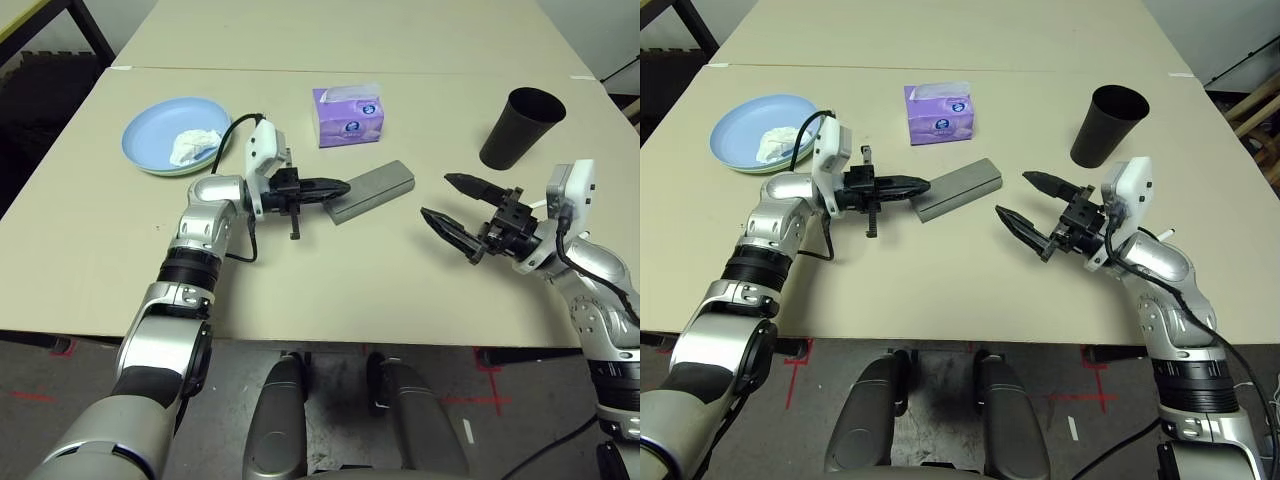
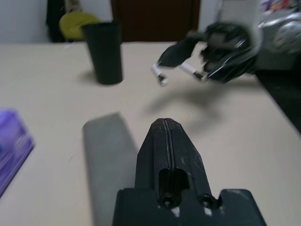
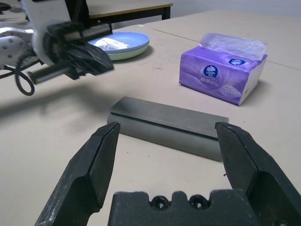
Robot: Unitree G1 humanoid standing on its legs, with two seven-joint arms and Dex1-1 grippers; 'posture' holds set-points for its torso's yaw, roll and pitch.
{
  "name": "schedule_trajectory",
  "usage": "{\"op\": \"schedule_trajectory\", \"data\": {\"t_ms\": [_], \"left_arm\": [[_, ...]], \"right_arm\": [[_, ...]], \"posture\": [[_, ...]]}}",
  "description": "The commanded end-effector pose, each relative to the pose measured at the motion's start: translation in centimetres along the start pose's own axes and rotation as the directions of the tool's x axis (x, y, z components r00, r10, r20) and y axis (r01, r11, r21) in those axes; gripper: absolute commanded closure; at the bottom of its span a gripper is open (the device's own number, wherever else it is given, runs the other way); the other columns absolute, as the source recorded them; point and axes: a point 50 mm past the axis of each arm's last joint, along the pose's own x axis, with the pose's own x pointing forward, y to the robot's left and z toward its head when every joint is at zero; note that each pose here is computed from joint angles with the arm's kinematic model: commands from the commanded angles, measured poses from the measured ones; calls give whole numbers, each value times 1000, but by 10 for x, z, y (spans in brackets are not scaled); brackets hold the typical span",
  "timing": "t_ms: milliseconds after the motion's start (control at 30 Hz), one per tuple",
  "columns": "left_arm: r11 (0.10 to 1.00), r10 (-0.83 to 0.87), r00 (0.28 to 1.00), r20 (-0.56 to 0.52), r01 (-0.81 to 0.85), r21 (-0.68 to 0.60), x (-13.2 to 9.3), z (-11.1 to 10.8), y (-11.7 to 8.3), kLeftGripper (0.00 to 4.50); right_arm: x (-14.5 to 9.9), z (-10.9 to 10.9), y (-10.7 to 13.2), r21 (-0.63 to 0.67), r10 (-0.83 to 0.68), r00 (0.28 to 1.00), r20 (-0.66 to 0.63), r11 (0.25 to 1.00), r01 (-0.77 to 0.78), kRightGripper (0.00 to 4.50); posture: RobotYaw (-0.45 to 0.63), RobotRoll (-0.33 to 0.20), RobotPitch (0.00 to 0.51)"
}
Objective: Organize and tidy the items on the table.
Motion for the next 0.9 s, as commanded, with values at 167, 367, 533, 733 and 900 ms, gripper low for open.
{"op": "schedule_trajectory", "data": {"t_ms": [167, 367, 533, 733, 900], "left_arm": [[995, -103, 993, -53, 103, -3, 7, -4, -15, 4480], [989, -146, 984, -106, 149, 16, 5, -14, -20, 4106], [983, -180, 972, -149, 184, 14, -2, -25, -26, 2384], [974, -224, 965, -137, 228, 11, -5, -29, -29, 74], [973, -229, 965, -127, 232, 8, -3, -29, -30, 27]], "right_arm": [[0, 5, -1, -15, -10, 1000, 11, 1000, 10, 0], [0, 9, -1, -22, -13, 1000, 16, 1000, 14, 0], [-3, 11, -2, -25, -14, 1000, 8, 1000, 14, 0], [-7, 13, -7, -34, -5, 999, -39, 999, 4, 0], [-13, 12, -13, -29, -6, 993, -118, 1000, 3, 0]], "posture": [[70, 0, 205], [64, 0, 204], [60, 0, 205], [65, 0, 209], [66, 0, 200]]}}
